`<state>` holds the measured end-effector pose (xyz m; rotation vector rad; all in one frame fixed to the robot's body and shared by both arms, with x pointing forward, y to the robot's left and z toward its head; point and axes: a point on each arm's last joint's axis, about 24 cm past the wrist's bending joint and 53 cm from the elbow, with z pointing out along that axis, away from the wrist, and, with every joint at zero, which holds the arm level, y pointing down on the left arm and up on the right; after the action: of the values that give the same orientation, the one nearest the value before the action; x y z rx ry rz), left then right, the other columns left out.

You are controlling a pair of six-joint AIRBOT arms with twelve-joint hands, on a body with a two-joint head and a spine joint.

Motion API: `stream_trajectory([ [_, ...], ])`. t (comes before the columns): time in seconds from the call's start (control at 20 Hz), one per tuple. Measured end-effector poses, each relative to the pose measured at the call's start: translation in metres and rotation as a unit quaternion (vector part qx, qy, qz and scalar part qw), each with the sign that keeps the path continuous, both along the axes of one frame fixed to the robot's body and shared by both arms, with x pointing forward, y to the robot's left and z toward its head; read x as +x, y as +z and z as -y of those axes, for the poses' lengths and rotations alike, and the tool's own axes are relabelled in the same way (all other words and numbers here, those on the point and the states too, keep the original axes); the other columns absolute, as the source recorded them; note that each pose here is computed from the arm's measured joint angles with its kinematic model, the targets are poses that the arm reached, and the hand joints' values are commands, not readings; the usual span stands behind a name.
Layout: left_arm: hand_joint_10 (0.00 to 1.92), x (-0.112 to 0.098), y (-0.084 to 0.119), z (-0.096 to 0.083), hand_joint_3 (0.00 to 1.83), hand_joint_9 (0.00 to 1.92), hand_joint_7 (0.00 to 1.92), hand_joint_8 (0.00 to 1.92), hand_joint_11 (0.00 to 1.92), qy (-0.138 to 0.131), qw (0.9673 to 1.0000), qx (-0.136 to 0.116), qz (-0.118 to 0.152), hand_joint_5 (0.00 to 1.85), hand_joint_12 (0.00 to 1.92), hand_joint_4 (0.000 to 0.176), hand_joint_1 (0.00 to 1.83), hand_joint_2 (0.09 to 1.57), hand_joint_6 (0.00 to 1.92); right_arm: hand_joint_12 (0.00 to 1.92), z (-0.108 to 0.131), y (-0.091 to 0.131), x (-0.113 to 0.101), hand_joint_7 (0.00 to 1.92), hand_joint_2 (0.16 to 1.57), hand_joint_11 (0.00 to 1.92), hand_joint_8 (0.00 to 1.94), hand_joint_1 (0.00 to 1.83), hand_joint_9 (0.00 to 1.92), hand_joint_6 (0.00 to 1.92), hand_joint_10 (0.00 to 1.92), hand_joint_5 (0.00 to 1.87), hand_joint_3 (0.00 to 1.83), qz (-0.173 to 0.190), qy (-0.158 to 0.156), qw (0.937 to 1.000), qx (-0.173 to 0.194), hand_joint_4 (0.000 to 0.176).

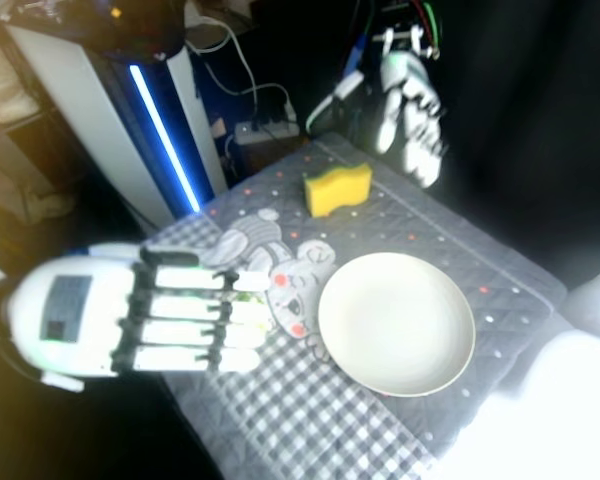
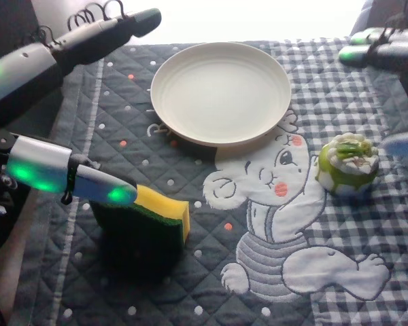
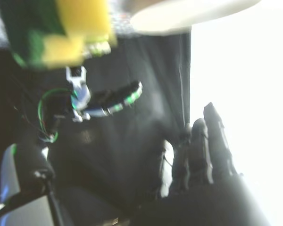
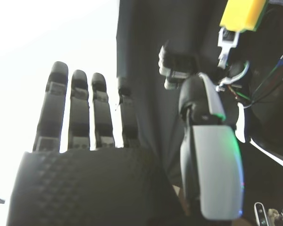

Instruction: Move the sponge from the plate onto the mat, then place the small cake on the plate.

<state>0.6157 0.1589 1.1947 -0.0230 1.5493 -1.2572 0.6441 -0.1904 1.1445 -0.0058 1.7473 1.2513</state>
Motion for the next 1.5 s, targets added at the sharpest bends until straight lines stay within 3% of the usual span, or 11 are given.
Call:
stream_trajectory([
  [0.05, 0.0, 0.0, 0.0, 0.0, 0.01, 0.01, 0.0, 0.0, 0.0, 0.0, 1.0, 0.001, 0.001, 0.08, 0.31, 0.155, 0.75, 0.67, 0.01, 0.2, -0.005, -0.01, -0.004, 0.27, 1.1, 0.4, 0.01, 0.73, 0.36, 0.0, 0.0, 0.27, 0.0, -0.011, 0.011, 0.9998, -0.012, 0.1],
  [0.4, 0.0, 0.002, -0.008, -0.002, 0.01, 0.01, 0.03, 0.0, 0.0, 0.006, 0.9999, 0.003, -0.011, 0.12, 0.21, 0.155, 0.82, 0.69, 0.0, 0.95, -0.009, -0.051, 0.0, 0.31, 0.92, 0.11, 0.0, 1.12, 0.4, 0.0, 0.0, 0.37, 0.0, -0.049, 0.015, 0.9964, -0.067, 0.104],
  [0.65, 0.01, 0.003, -0.016, 0.0, 0.0, 0.04, 0.04, 0.0, 0.0, 0.01, 0.9997, 0.002, -0.023, 0.11, 0.25, 0.148, 0.83, 0.66, 0.0, 1.26, -0.019, -0.065, -0.001, 0.59, 0.99, 0.34, 0.05, 1.21, 0.71, 0.0, 0.13, 0.53, 0.0, -0.061, 0.02, 0.9957, -0.066, 0.055],
  [0.75, 0.01, 0.003, -0.018, 0.0, 0.0, 0.09, 0.08, 0.0, 0.0, 0.01, 0.9996, 0.004, -0.025, 0.11, 0.38, 0.158, 0.75, 0.68, 0.0, 1.46, -0.019, -0.063, 0.001, 0.74, 0.99, 0.47, 0.17, 1.24, 0.62, 0.01, 0.9, 0.68, 0.0, -0.061, 0.017, 0.9962, -0.06, 0.0],
  [0.85, 0.02, 0.003, -0.019, 0.0, 0.0, 0.06, 0.08, 0.0, 0.0, 0.01, 0.9996, 0.005, -0.027, 0.13, 0.07, 0.151, 0.75, 0.7, 0.0, 1.62, -0.019, -0.062, 0.004, 0.85, 1.11, 0.63, 1.04, 1.32, 0.69, 0.03, 1.29, 0.87, 0.01, -0.062, 0.012, 0.9966, -0.052, 0.0],
  [0.9, 0.02, 0.003, -0.02, 0.0, 0.0, 0.05, 0.08, 0.0, 0.0, 0.01, 0.9995, 0.005, -0.028, 0.12, 0.01, 0.158, 0.76, 0.71, 0.0, 1.63, -0.019, -0.063, 0.004, 0.92, 1.15, 0.7, 1.24, 1.27, 0.77, 0.74, 1.29, 0.87, 0.0, -0.062, 0.011, 0.9967, -0.051, 0.0],
  [0.95, 0.02, 0.003, -0.022, 0.0, 0.01, 0.05, 0.07, 0.0, 0.0, 0.01, 0.9995, 0.006, -0.03, 0.11, 0.0, 0.143, 0.75, 0.72, 0.0, 1.62, -0.02, -0.063, 0.004, 0.94, 1.15, 0.72, 1.27, 1.25, 0.84, 0.9, 1.26, 0.87, 0.0, -0.064, 0.011, 0.9967, -0.047, 0.0],
  [1.15, 0.01, 0.003, -0.026, -0.002, 0.02, 0.02, 0.05, 0.0, 0.0, 0.013, 0.9992, 0.007, -0.036, 0.1, 0.0, 0.153, 0.77, 0.75, 0.0, 1.68, -0.019, -0.064, 0.007, 0.88, 1.15, 0.83, 1.39, 1.25, 0.87, 0.75, 1.42, 1.01, 0.0, -0.065, 0.007, 0.9968, -0.045, 0.0],
  [1.25, 0.01, 0.003, -0.028, -0.004, 0.02, 0.02, 0.04, 0.0, 0.0, 0.016, 0.999, 0.008, -0.04, 0.11, 0.0, 0.148, 0.76, 0.76, 0.01, 1.5, -0.015, -0.062, 0.01, 1.03, 1.11, 0.83, 1.08, 1.24, 0.95, 0.85, 1.11, 1.0, 0.0, -0.068, 0.003, 0.9969, -0.04, 0.0],
  [1.35, 0.0, 0.003, -0.028, -0.004, 0.02, 0.01, 0.03, 0.0, 0.0, 0.017, 0.999, 0.008, -0.04, 0.12, 0.0, 0.16, 0.76, 0.75, 0.01, 1.44, -0.009, -0.051, 0.017, 0.95, 1.12, 0.69, 1.17, 1.23, 0.88, 0.82, 0.95, 1.02, 0.0, -0.066, -0.002, 0.9975, -0.026, 0.0],
  [1.5, 0.0, 0.0, -0.033, -0.007, 0.01, 0.01, 0.03, 0.0, 0.03, 0.022, 0.9985, -0.001, -0.05, 0.14, 0.01, 0.167, 0.78, 0.75, 0.01, 1.31, -0.018, 0.019, 0.039, 0.97, 1.11, 0.76, 1.01, 1.23, 0.89, 0.92, 0.91, 1.04, 0.0, 0.012, 0.005, 0.9999, -0.001, 0.009],
])
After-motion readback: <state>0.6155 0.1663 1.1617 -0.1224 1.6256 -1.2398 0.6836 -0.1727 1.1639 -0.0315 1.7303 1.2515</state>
